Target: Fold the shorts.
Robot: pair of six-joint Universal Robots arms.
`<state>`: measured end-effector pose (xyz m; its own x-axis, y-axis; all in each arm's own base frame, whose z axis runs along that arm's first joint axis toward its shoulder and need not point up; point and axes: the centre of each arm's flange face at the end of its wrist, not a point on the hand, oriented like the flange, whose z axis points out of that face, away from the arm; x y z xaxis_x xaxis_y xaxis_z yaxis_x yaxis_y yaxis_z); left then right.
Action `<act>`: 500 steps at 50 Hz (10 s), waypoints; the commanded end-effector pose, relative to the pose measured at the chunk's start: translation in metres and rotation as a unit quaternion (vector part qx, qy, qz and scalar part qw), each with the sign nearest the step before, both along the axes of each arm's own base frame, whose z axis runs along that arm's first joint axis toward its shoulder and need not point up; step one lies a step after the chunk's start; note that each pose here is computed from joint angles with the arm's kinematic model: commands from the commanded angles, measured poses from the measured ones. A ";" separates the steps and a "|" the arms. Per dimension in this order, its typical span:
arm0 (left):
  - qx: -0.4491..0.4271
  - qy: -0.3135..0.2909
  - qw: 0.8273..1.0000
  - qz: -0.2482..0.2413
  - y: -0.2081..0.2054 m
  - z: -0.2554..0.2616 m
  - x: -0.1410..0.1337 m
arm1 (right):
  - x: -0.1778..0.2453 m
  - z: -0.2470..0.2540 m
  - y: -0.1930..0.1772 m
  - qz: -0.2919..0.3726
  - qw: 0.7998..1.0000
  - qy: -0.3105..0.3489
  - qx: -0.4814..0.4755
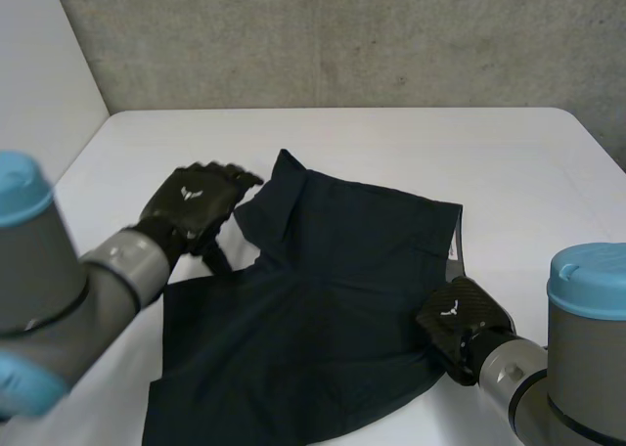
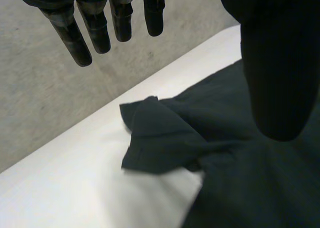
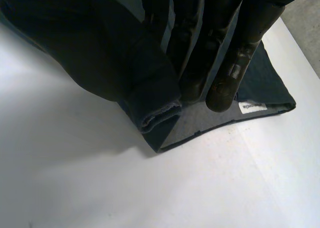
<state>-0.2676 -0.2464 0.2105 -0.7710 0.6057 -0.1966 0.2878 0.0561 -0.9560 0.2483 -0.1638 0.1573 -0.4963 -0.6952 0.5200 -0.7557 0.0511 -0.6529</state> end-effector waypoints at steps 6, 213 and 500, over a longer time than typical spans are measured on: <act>0.030 0.008 0.998 -0.057 -0.095 -0.056 -0.037 | -0.003 -0.005 -0.002 -0.003 1.000 -0.015 0.011; 0.220 -0.067 0.970 0.077 0.155 -0.033 0.048 | 0.025 0.028 -0.077 -0.168 0.939 -0.293 0.066; -0.001 0.125 0.985 0.115 0.014 0.151 0.024 | -0.012 0.180 -0.084 -0.171 0.914 -0.335 -0.152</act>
